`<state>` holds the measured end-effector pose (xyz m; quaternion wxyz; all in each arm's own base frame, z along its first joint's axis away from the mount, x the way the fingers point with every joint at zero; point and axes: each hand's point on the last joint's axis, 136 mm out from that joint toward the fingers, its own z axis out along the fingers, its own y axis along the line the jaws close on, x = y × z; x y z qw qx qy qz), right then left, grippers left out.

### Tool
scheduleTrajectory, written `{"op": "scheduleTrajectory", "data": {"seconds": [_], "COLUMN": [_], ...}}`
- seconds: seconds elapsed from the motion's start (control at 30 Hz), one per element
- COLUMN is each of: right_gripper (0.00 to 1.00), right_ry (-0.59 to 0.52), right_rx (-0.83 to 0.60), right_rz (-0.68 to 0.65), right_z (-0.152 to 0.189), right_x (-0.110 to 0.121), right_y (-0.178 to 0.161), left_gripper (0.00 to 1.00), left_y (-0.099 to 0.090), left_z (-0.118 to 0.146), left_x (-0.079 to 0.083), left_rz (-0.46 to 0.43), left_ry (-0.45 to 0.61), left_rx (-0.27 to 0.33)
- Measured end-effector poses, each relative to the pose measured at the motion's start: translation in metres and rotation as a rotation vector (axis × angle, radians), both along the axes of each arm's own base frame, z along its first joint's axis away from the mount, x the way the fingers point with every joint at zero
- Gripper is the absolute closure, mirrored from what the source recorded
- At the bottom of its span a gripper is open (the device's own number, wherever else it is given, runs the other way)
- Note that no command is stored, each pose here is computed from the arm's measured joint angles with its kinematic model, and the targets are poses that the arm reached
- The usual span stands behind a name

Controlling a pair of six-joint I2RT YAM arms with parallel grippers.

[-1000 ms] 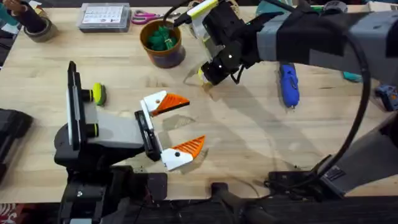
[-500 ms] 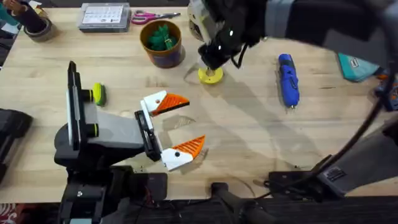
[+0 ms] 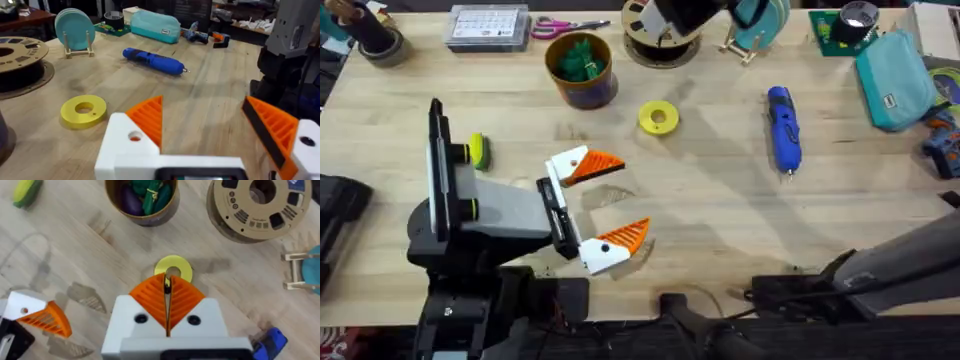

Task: Pick up the gripper from the table and insert it into the empty holder that is missing its gripper. Then pick up a screw, insert it into the mounting hole, and use the screwdriver to tighten it. Finally, clean up the table by picking up the vegetable and placing it into the bucket.

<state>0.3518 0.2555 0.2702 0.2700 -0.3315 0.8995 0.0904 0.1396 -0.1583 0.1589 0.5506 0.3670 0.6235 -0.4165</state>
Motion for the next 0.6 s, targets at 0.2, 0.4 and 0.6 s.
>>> {"op": "scheduleTrajectory", "data": {"seconds": [0.2,0.4,0.6], "right_gripper": [0.995,0.995,0.995], "right_ry": [-0.016,-0.024,-0.032], "right_rx": [-0.004,-0.004,-0.018], "right_rz": [0.019,0.033,0.160], "right_z": [0.024,0.034,0.034], "right_x": [-0.008,-0.013,-0.041], "right_y": [-0.006,-0.006,0.027], "left_gripper": [0.015,0.015,0.015], "left_y": [0.000,0.000,0.000], "left_z": [0.000,0.000,0.000], "left_x": [0.000,0.000,0.000], "left_rz": [0.000,0.000,0.000], "left_ry": [0.000,0.000,0.000], "left_rx": [0.000,0.000,0.000]}}
